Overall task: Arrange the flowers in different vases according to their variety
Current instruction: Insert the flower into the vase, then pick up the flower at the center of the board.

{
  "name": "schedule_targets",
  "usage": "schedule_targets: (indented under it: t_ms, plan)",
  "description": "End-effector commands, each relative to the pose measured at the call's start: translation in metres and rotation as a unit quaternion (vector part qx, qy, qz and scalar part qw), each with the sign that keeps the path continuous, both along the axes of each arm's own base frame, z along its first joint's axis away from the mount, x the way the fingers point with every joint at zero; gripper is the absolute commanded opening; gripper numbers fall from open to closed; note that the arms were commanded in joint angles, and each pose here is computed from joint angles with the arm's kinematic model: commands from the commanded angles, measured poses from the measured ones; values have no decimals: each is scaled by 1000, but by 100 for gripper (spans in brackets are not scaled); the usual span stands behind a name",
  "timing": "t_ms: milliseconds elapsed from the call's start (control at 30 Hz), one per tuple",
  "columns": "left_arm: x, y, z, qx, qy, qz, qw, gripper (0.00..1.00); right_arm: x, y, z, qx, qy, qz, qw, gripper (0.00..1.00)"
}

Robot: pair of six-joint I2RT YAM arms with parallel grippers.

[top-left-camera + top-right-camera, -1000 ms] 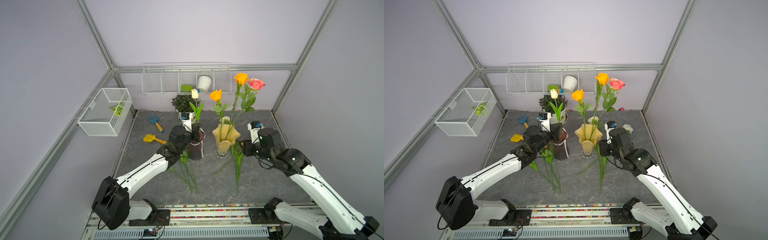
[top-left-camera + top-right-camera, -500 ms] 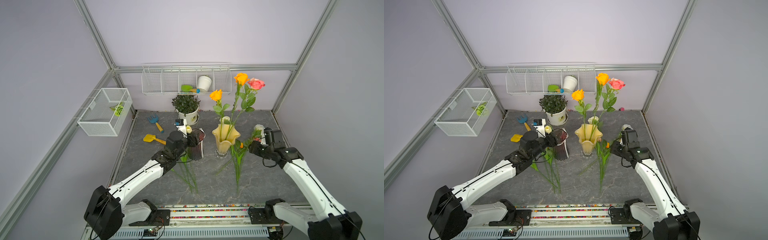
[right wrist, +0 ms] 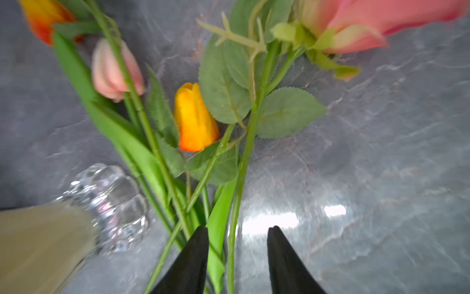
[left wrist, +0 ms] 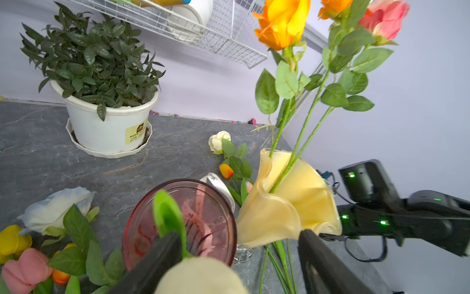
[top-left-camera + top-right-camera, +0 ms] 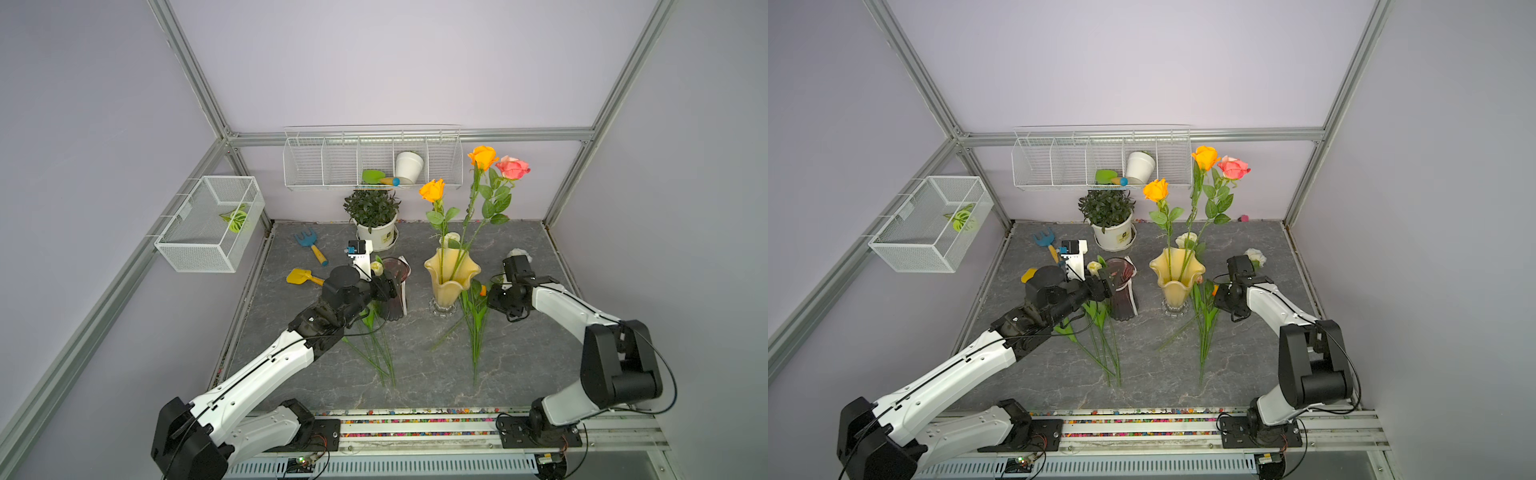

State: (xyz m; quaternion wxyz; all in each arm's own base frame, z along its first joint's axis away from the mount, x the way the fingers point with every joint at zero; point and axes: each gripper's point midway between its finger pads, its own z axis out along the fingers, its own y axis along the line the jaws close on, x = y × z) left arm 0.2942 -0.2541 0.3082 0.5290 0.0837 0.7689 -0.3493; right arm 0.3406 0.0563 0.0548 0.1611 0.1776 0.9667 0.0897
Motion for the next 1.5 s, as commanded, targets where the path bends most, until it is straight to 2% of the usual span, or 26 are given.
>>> schedule_targets:
  t_ms: [0, 233, 333, 433, 567, 633, 833, 1100, 1167, 1233, 1367, 1467]
  plan:
    - [-15, -5, 29, -11, -28, -38, 999, 77, 16, -4, -2, -10, -16, 1, 1000, 45]
    - [-37, -11, 51, -16, -59, -71, 996, 78, 26, -4, -24, -17, -2, 2, 1000, 44]
    - [-43, -11, 56, -18, -65, -77, 995, 78, 30, -6, -28, -24, -1, 0, 1000, 39]
    - [-47, -10, 58, -21, -66, -77, 995, 78, 32, -9, -29, -31, 0, -1, 1000, 26]
    - [-51, -7, 59, -23, -64, -77, 995, 79, 31, -12, -26, -42, 0, -2, 999, 0]
    - [-52, -6, 58, -22, -59, -75, 995, 79, 30, -14, -21, -45, -3, -3, 999, 0]
    - [-57, 6, 46, -22, -24, -56, 998, 79, 21, -22, 22, -64, -39, 0, 997, 0]
    - [-71, 34, -3, -34, 46, -17, 998, 78, -5, -43, 119, -113, -154, -6, 982, 0]
    - [-76, 43, -11, -43, 60, -6, 997, 78, -10, -41, 150, -111, -203, 9, 973, 0]
    - [-80, 50, -24, -50, 79, 7, 996, 78, -12, -33, 186, -103, -268, 43, 957, 0]
    - [-86, 61, -52, -72, 121, 27, 990, 78, -26, -15, 272, -83, -406, 90, 906, 0]
    - [-88, 63, -70, -81, 144, 37, 985, 78, -37, 6, 332, -73, -481, 134, 863, 0]
